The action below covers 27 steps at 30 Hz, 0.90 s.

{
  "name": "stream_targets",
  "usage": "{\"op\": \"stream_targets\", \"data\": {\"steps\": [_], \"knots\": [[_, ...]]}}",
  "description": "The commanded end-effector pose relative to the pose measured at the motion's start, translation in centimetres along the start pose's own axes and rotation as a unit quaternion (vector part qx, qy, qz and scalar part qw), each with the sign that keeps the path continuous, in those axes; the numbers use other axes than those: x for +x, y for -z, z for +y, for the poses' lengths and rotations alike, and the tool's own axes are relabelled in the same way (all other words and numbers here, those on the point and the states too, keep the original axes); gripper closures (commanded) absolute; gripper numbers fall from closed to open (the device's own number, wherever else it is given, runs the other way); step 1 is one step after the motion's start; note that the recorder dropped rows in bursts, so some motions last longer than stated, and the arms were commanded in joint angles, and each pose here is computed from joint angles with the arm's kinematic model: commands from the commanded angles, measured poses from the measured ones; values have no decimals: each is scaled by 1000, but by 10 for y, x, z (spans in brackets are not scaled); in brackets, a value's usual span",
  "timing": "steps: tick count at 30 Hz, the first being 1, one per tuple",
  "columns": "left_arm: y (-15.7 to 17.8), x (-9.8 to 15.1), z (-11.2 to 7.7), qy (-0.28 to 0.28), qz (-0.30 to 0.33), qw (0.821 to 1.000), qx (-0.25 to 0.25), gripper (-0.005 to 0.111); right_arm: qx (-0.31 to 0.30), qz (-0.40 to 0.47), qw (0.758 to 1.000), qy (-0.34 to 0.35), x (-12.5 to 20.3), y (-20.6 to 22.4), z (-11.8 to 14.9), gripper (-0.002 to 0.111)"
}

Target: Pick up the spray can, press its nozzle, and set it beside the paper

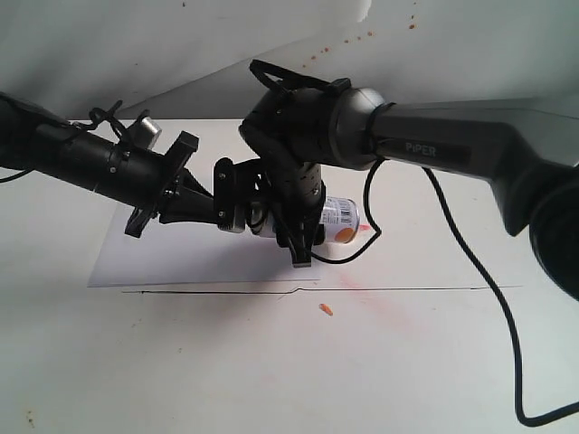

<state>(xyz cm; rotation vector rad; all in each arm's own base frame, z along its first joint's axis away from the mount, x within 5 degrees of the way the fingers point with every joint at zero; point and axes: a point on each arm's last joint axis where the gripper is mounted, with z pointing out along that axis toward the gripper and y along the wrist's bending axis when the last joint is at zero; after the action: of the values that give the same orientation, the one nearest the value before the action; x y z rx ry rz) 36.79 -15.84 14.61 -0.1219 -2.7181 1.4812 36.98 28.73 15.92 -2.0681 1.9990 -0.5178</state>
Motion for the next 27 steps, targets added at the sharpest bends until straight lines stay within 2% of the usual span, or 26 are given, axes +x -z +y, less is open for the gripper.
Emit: {"op": "stream_targets", "data": {"steps": [1, 27], "knots": [[-3, -2, -9, -2, -11, 1000, 25, 107, 15, -8, 1000, -11, 2, 9, -7, 108], [-16, 0, -14, -12, -13, 1000, 12, 107, 13, -11, 1000, -14, 2, 9, -7, 108]]}}
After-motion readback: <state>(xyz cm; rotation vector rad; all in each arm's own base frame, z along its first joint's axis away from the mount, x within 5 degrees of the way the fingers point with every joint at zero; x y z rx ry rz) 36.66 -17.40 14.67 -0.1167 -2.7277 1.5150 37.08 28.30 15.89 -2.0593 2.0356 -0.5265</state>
